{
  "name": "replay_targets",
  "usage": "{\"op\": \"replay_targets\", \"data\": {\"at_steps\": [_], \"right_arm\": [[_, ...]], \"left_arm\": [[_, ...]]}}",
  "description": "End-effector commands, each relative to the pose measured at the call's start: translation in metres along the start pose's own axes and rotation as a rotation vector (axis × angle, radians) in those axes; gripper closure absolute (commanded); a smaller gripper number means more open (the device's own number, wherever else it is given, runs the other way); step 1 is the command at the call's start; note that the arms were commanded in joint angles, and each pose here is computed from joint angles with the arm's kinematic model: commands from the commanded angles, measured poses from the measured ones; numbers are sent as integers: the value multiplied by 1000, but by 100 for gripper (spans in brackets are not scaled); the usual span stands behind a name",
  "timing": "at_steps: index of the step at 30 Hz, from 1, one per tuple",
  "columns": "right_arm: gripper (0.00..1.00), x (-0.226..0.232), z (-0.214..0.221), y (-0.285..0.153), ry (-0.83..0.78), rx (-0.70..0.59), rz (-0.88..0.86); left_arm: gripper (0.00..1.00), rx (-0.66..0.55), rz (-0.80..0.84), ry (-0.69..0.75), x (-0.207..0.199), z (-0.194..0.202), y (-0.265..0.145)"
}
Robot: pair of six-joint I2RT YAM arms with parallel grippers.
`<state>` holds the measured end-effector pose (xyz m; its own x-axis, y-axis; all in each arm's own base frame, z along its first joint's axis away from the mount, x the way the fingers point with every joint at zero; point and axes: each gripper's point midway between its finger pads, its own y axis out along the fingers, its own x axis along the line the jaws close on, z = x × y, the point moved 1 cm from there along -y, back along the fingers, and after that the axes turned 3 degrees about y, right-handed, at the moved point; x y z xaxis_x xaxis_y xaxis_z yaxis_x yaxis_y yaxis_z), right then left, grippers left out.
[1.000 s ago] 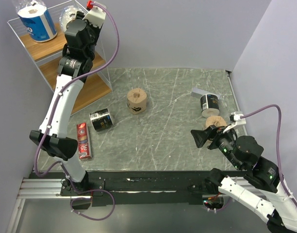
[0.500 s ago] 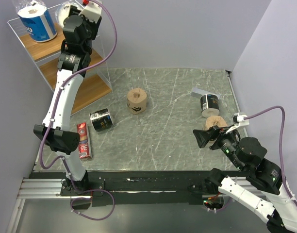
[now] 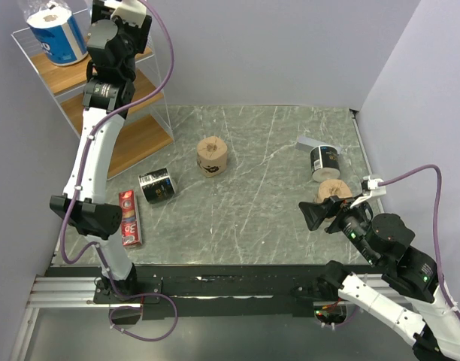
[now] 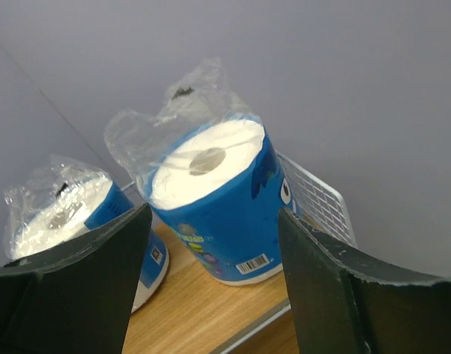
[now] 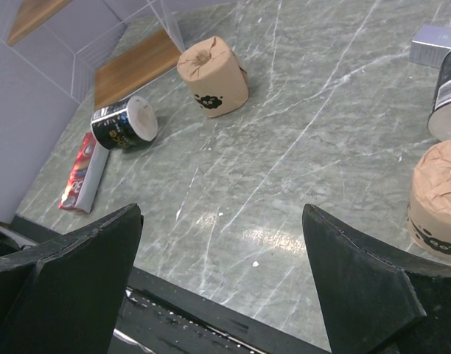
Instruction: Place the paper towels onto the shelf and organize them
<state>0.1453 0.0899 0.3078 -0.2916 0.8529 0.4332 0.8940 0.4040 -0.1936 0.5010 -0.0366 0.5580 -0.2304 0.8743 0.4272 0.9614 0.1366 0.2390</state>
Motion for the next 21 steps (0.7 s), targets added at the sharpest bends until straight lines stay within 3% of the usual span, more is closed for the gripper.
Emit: {"op": "replay_targets", "data": {"at_steps": [1,12,21], "right_arm": [[4,7,-14,-12,29,-44,-49],[4,12,-8,-10,35,-21,-76],[4,16,-7,-11,60,-22,-103]], "left_arm": [[25,-63,-20,-89,21,-28,-22],[28,87,-85,-142,36,6,-41],[34,37,128,-212,-5,4,-37]]}}
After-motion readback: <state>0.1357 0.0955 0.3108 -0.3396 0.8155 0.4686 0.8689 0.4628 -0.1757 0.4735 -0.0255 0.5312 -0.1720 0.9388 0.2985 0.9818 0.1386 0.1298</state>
